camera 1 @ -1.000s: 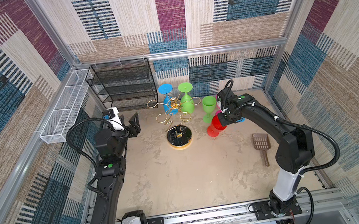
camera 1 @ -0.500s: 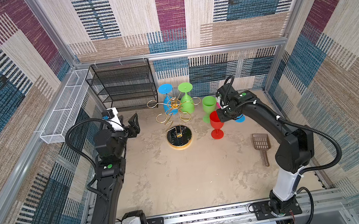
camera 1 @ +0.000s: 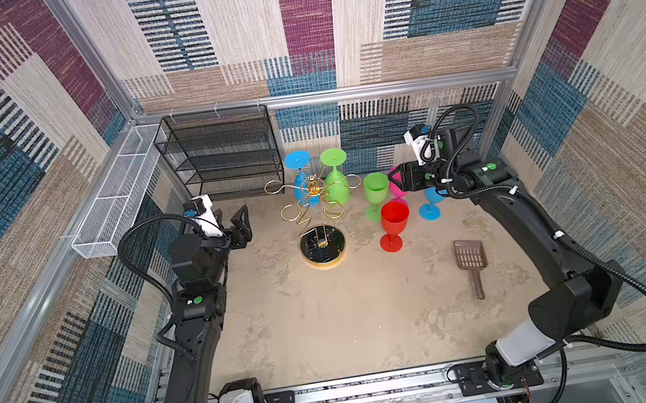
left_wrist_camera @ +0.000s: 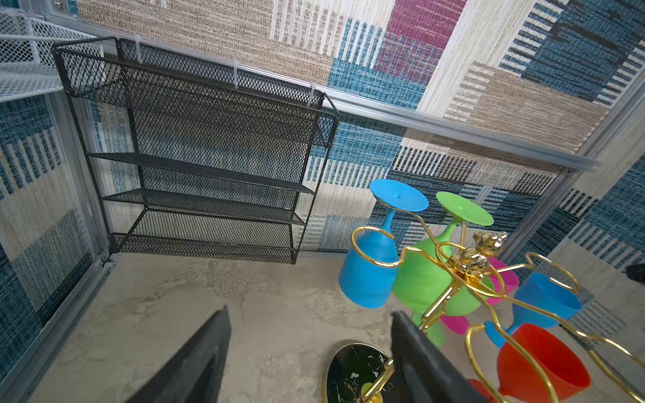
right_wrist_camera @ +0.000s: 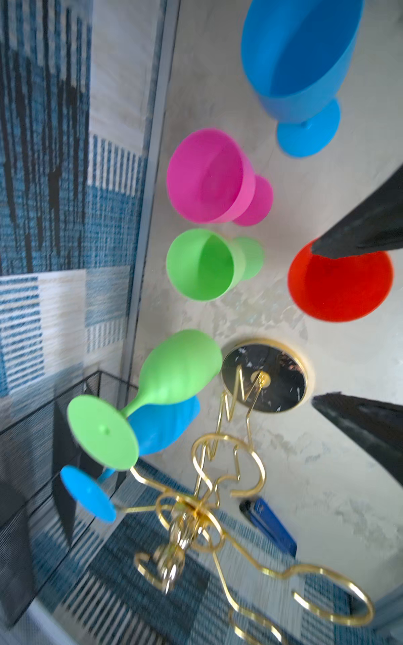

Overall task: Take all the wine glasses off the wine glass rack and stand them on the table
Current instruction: 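Open the right gripper and move it toward the green glass on the rack, then close the right gripper on the green glass's foot on the rack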

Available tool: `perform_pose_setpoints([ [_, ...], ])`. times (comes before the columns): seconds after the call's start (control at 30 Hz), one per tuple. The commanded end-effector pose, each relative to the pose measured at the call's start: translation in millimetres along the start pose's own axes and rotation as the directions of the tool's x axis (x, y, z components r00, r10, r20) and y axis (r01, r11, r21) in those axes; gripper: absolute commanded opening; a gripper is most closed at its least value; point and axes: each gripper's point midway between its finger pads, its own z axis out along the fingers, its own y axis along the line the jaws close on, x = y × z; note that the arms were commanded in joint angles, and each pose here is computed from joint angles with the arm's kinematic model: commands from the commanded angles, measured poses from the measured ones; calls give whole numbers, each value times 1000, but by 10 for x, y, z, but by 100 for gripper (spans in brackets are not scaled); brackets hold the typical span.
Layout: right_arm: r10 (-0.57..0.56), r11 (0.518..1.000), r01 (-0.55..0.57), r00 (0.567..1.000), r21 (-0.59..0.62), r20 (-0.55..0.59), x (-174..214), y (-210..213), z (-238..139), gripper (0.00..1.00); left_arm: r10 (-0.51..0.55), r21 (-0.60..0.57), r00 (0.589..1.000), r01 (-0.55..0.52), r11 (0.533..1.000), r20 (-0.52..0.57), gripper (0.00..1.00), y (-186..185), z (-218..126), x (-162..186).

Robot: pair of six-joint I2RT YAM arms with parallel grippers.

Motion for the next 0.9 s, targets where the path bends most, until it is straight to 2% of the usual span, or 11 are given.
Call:
perform_pose_setpoints([
  [0.0, 34, 969, 1, 990, -249, 138, -392, 401, 29, 66, -10, 26, 999, 9, 1000, 38, 74, -52, -22, -90],
  [0.17, 90, 948, -39, 985, -316, 146, -534, 374, 298, 68, 2, 36, 999, -4, 999, 49, 74, -63, -19, -83],
  [0.43, 157, 899, -106, 984, -425, 87, -632, 360, 762, 67, -1, 115, 997, -8, 993, 80, 74, -197, -43, -118],
  [0.87, 191, 858, -166, 982, -486, 3, -627, 426, 1265, 59, -7, 127, 997, -3, 992, 81, 74, -216, -46, -117],
])
